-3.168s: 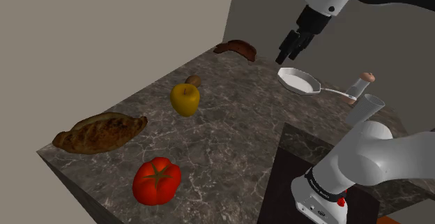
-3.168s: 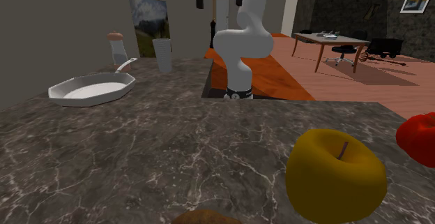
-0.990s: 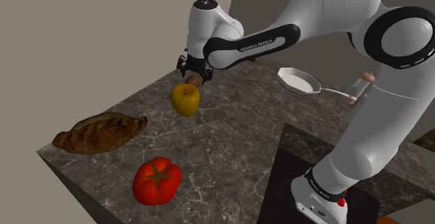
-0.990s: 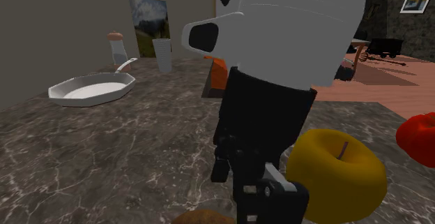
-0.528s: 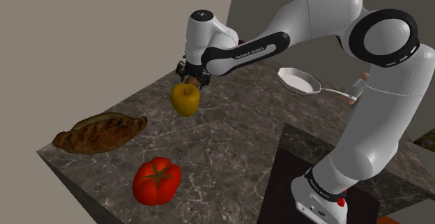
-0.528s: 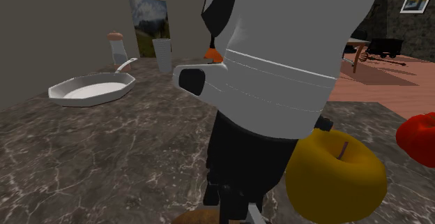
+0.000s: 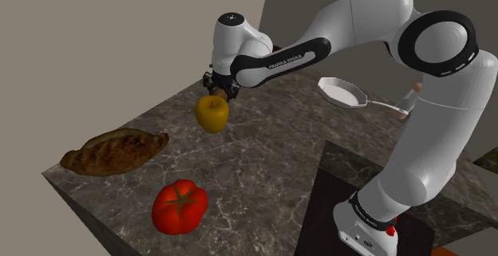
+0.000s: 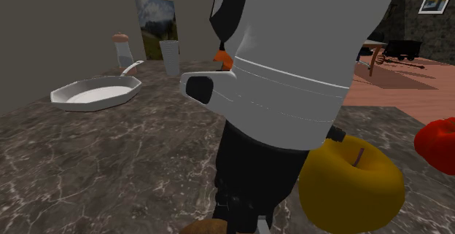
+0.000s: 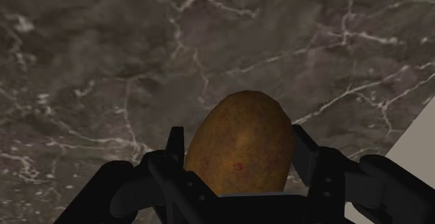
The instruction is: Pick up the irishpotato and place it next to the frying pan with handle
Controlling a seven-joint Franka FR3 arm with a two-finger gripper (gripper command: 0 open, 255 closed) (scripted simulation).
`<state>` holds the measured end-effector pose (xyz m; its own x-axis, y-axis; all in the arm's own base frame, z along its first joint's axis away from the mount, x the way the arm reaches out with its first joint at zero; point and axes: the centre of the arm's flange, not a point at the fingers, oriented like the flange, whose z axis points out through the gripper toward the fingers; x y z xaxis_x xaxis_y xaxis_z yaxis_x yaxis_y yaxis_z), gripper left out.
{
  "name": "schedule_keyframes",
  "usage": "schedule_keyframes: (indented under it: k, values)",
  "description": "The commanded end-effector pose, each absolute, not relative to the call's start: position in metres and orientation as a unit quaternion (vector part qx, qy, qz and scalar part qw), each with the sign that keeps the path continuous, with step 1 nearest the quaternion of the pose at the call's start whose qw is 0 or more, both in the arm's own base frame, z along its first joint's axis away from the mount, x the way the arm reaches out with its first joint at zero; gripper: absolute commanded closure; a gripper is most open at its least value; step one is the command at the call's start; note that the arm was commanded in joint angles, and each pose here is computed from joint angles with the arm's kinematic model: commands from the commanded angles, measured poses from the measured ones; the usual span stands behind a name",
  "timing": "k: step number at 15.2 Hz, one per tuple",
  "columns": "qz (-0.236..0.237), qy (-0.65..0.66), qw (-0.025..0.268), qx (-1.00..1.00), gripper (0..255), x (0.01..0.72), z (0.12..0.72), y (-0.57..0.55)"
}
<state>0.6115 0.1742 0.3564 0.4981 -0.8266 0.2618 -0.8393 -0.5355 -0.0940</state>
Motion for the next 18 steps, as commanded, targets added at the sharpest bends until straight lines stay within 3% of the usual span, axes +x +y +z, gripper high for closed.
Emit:
schedule_keyframes:
  k: [1,9,18]
  values:
    - [0.138,-0.481,0.023,0.865,255,0.611,0.356,0.174]
    - [0.138,-0.481,0.023,0.865,255,0.611,0.356,0.174]
    - [0.138,-0.481,0.023,0.865,255,0.611,0.403,0.174]
